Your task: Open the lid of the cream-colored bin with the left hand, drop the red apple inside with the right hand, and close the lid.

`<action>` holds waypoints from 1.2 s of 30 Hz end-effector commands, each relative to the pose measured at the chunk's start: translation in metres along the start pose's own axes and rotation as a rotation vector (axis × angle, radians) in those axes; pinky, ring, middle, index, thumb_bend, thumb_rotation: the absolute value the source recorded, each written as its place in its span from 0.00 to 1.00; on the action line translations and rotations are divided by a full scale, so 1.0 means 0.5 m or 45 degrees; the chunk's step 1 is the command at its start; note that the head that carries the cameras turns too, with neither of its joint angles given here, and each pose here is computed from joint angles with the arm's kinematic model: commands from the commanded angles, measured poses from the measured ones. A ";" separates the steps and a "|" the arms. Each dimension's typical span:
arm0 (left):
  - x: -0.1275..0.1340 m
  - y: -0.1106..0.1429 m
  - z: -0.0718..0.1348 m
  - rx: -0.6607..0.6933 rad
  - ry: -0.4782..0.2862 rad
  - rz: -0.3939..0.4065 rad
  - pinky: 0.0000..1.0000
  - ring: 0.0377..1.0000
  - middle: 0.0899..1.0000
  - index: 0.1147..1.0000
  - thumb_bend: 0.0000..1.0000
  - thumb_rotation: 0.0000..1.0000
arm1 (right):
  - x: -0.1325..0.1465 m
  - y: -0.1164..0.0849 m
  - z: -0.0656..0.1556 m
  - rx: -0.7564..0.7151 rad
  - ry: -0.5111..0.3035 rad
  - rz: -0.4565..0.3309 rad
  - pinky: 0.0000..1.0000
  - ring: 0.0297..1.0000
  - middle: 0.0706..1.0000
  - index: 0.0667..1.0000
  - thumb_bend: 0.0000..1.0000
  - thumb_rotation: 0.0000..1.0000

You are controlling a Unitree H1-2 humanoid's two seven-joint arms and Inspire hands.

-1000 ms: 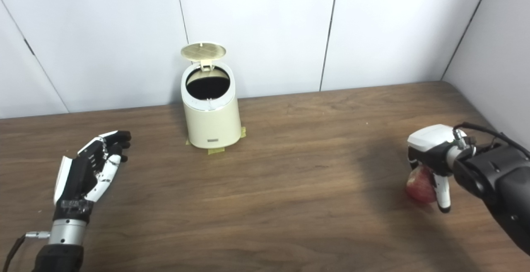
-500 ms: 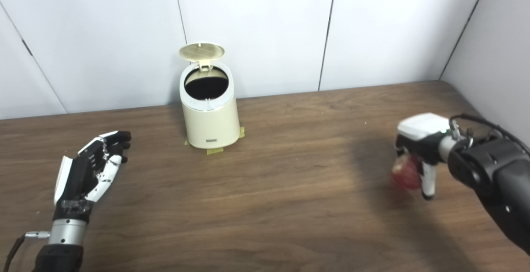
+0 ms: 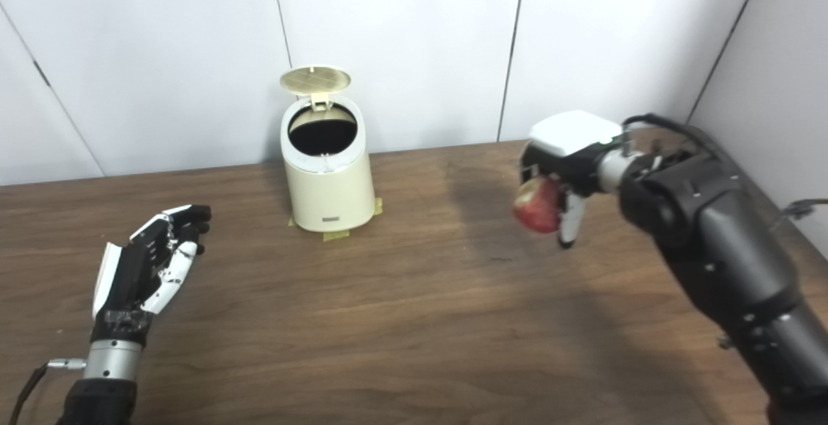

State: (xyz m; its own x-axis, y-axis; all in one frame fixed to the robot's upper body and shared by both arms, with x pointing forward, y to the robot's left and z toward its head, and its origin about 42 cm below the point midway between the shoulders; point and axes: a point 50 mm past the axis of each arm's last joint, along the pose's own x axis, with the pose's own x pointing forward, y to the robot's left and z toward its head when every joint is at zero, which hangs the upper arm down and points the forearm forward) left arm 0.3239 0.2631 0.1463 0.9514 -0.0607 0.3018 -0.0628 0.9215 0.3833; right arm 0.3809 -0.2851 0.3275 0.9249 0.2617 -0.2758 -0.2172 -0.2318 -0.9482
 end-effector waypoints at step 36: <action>0.026 -0.037 0.015 0.004 -0.097 0.002 0.60 0.72 0.73 0.70 0.29 0.60 | 0.190 -0.172 0.231 0.141 -0.162 -0.655 0.33 0.43 0.48 0.44 0.52 0.00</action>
State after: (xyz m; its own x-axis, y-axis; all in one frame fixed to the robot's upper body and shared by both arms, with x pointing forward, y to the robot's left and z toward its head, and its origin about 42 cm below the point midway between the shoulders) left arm 0.3292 0.2479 0.1404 0.9469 -0.0833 0.3107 -0.0503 0.9156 0.3989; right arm 0.4470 -0.1371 0.3276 0.8920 0.4430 0.0897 0.0914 0.0175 -0.9957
